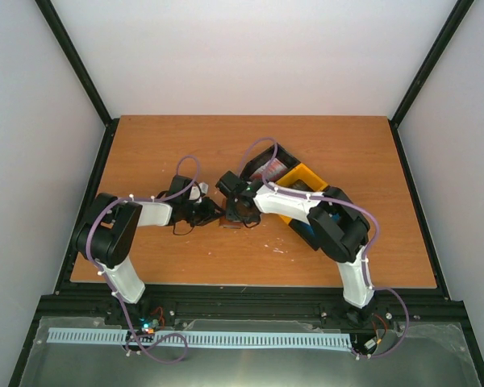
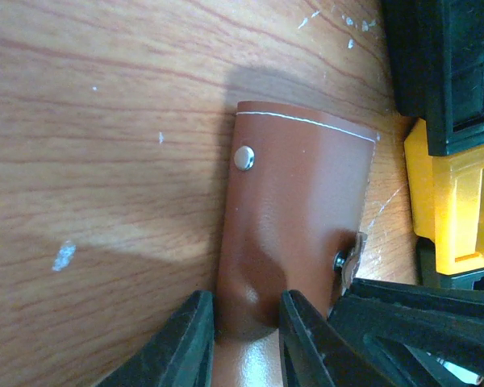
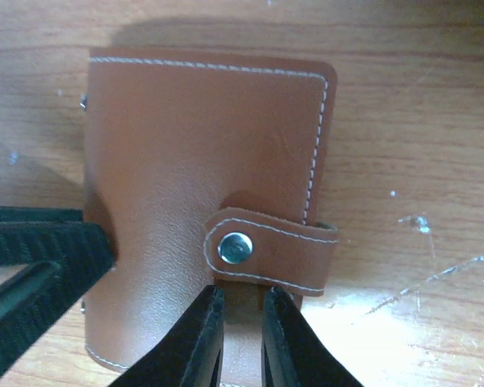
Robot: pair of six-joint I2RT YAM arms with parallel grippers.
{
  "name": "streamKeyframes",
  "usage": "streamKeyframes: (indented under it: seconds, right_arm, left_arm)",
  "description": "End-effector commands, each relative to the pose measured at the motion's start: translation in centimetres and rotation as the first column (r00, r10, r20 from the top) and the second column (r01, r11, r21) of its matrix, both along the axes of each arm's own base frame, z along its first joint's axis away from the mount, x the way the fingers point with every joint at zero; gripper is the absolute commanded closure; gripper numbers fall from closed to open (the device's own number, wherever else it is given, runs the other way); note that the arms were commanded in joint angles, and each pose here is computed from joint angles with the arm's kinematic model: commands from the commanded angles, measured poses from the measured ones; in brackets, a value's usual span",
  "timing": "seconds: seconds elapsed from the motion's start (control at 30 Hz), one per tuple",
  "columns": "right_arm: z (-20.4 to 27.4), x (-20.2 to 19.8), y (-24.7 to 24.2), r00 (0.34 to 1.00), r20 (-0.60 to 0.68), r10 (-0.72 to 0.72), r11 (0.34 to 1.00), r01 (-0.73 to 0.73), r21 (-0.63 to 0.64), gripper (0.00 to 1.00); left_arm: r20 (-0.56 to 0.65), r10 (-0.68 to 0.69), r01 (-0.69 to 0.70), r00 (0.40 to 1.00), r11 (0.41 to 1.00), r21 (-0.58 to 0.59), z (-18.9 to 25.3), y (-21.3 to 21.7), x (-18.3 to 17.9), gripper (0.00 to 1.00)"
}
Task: Put the credit cards into the card holder
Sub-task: Close the card holder at the center of the board.
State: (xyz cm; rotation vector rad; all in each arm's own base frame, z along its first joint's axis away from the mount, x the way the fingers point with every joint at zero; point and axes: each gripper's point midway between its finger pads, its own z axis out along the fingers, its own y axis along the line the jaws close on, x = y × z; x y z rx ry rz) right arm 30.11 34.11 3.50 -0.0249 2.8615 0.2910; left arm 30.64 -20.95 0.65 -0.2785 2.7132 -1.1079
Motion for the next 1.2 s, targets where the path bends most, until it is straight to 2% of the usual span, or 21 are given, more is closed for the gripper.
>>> streamKeyframes:
  seconds: [0.0, 0.23, 0.57, 1.17]
  right_arm:
    - [4.3, 2.5, 1.6, 0.991, 0.117, -0.064, 0.988, 0.046, 0.149, 0.84]
    - [4.9, 2.7, 0.8, 0.989, 0.126, -0.081, 0.987, 0.062, 0.15, 0.85]
    - [3.3, 3.1, -0.9, 0.987, 0.084, -0.134, 0.987, 0.125, 0.099, 0.88]
    - [0.8, 2.4, -0.6, 0.994, 0.009, -0.11, 0.99, 0.109, 0.095, 0.88]
  left_arm:
    - [-0.408, 0.102, 0.062, 0.907, 0.927, 0.369, -9.9, 7.0, -11.1, 0.73]
    - [-0.407, 0.103, 0.063, 0.908, 0.926, 0.373, -9.9, 7.1, -11.0, 0.73]
    - [-0.411, 0.104, 0.063, 0.906, 0.926, 0.373, -10.0, 7.1, -11.1, 0.73]
    - [-0.417, 0.1, 0.069, 0.903, 0.926, 0.372, -10.1, 7.0, -11.2, 0.73]
